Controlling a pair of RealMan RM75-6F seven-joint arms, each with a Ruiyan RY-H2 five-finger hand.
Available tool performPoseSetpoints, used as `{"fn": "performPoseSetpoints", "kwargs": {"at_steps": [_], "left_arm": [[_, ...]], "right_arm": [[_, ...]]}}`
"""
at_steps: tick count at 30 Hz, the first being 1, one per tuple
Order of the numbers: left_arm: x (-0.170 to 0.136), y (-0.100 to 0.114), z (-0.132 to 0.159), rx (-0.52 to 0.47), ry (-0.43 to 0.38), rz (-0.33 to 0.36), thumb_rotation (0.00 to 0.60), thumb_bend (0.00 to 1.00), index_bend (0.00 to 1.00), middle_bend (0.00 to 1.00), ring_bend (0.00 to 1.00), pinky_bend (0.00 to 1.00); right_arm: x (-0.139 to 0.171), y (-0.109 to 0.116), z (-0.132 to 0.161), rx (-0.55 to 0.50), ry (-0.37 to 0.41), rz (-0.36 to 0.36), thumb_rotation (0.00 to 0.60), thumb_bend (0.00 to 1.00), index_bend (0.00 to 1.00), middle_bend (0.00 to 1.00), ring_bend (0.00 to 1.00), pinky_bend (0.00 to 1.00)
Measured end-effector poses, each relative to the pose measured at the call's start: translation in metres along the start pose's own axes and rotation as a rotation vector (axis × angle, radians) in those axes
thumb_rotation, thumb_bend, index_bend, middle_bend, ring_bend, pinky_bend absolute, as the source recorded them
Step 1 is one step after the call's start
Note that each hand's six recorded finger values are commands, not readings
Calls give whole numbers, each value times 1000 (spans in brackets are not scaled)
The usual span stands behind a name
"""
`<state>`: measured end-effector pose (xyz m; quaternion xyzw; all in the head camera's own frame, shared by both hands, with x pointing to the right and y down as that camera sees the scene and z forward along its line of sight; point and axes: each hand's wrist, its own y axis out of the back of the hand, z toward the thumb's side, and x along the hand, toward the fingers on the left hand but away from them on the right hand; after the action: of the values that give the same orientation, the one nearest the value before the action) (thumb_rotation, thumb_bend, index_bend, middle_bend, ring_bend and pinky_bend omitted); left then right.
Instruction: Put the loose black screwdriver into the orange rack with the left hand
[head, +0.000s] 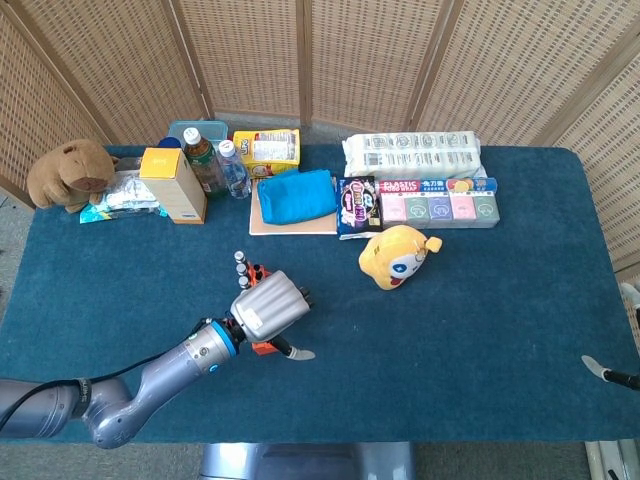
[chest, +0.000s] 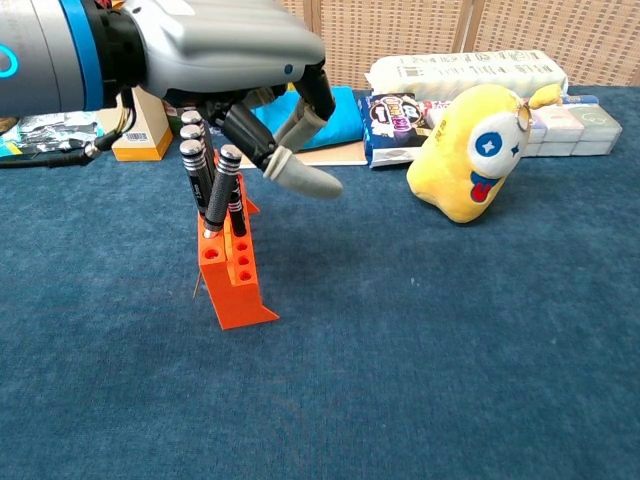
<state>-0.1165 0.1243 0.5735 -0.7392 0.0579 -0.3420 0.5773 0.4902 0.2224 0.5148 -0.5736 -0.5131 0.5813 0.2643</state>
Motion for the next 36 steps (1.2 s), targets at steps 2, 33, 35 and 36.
{"fn": "performPoseSetpoints", "kwargs": {"at_steps": [2,33,35,36], "left_arm": [[0,0,1,2,-3,3,0,112,613,548,803,990],[-20,-1,-2,-4,18,-14,3,123,613,548,803,990],[-21,-2,-4,-4,27,-19,0,122,613,548,803,990],[-22,-2,-5,-6,31,-20,0,122,613,548,803,990]], "right_arm": [[0,0,0,0,0,0,600,89,73,30,2,0],[0,2,0,-3,3,-4,600,89,70,31,2,0],[0,2,0,-2,3,-5,600,89,70,31,2,0],[0,2,0,-2,3,-5,600,88,70,31,2,0]]}}
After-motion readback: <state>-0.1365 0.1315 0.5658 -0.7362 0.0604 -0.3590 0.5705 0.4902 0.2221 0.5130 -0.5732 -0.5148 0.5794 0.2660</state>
